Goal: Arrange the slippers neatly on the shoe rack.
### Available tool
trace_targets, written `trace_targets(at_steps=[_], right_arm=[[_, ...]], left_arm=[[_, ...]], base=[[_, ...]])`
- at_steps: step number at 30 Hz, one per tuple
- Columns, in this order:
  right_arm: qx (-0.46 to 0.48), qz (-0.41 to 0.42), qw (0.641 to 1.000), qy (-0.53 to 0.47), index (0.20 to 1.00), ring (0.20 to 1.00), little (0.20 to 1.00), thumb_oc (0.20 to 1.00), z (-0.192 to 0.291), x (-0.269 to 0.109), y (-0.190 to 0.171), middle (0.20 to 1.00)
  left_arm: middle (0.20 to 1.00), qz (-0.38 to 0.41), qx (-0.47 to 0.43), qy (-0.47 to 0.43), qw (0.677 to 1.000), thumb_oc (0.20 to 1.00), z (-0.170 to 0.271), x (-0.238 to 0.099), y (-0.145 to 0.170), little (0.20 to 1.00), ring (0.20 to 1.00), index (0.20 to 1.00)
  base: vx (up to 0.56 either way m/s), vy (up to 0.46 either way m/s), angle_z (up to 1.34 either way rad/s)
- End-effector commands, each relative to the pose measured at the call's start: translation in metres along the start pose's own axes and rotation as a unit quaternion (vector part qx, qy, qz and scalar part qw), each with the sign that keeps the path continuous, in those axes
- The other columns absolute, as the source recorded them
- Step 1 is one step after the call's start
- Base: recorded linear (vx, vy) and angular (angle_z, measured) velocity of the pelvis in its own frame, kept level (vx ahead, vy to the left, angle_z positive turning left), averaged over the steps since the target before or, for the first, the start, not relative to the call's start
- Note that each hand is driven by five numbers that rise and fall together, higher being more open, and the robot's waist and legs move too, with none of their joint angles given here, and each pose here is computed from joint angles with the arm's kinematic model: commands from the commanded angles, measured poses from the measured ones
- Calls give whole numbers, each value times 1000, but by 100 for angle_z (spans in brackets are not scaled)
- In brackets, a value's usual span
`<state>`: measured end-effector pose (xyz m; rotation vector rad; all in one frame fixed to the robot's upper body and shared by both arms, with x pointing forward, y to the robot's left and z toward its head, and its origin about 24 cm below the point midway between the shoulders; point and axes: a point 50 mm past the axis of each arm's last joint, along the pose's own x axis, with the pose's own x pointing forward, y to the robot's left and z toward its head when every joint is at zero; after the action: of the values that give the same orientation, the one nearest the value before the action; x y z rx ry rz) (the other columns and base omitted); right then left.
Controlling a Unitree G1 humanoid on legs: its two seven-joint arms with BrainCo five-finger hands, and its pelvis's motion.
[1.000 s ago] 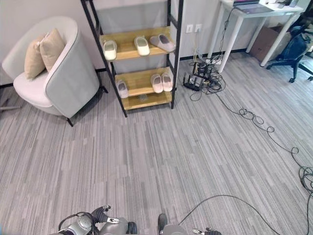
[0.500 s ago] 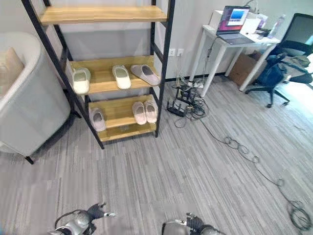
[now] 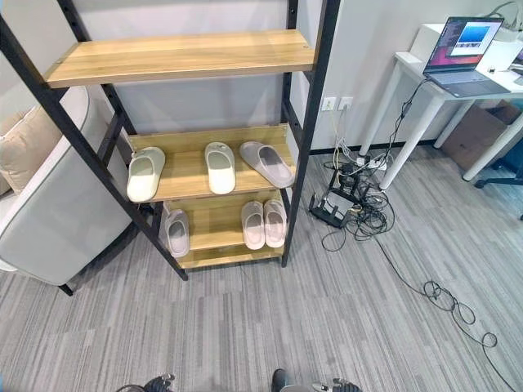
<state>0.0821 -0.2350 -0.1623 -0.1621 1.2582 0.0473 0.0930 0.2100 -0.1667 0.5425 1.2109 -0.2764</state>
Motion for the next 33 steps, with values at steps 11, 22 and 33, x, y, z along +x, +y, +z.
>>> trace_targets(at_steps=[11, 22, 33], right_arm=[[-20, -12, 999, -37, 1000, 1000, 1000, 1000, 21, 2, 1, 1000], [-7, 2, 999, -47, 1000, 1000, 1000, 1000, 30, 5, 14, 1000], [-27, -38, 995, -86, 1000, 1000, 1000, 1000, 44, 0, -7, 1000]], left_arm=[[1000, 32, 4, 32, 999, 1000, -17, -3, 17, 1000, 1000, 1000], [1000, 80, -10, -54, 995, 1000, 33, 0, 47, 1000, 1000, 1000], [1000, 43, -30, 11, 999, 1000, -10, -2, 19, 1000, 1000, 1000]], base=[[215, 158, 14], [163, 298, -20], [155, -43, 18]])
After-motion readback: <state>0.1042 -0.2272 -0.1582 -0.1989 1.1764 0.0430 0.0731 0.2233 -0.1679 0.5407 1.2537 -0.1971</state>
